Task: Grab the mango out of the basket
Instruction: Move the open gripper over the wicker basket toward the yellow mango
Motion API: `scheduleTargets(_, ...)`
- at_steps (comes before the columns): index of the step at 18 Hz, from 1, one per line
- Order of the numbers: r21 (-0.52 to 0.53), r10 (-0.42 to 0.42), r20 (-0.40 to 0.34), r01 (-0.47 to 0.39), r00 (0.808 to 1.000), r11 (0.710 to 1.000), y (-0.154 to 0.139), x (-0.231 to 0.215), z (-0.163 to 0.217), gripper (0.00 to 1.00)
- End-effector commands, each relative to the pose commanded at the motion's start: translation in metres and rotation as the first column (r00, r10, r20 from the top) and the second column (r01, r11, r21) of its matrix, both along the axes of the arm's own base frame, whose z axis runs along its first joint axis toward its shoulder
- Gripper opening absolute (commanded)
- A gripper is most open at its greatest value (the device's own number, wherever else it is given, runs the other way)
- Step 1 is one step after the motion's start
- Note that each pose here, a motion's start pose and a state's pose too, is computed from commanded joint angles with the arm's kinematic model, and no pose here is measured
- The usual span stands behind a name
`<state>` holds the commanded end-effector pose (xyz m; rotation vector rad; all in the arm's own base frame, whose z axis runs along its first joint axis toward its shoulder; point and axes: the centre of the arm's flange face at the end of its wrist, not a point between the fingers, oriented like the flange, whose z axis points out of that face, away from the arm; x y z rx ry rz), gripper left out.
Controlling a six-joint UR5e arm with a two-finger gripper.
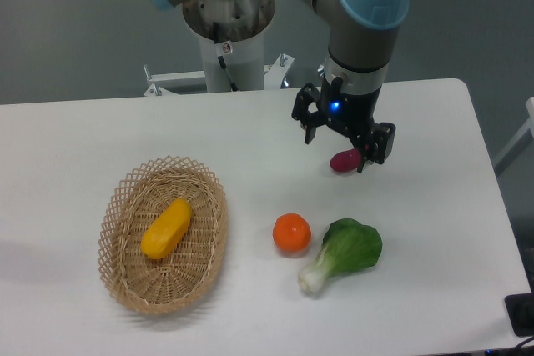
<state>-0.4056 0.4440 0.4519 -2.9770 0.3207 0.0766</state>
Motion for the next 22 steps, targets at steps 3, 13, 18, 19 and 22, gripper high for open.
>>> scheduleTargets(3, -0.001, -0.003, 0.002, 0.003, 1.000, 1.000, 0.000, 0.008, -0.001, 1.00)
scheduleTargets(13, 0.123, 0.229, 0.028, -0.230, 0.973, 0.965, 0.043, 0.085, -0.029, 1.00)
scheduleTargets(18, 0.134, 0.280, 0.057, -0.286, 0.958, 0.949, 0.080, 0.138, -0.068, 1.00)
scheduleTargets(19, 0.119, 0.298, 0.077, -0.305, 0.952, 0.945, 0.084, 0.150, -0.079, 1.00)
scheduleTargets(22, 0.078, 0.276, 0.087, -0.283, 0.957, 0.956, 0.102, 0.173, -0.111, 1.00)
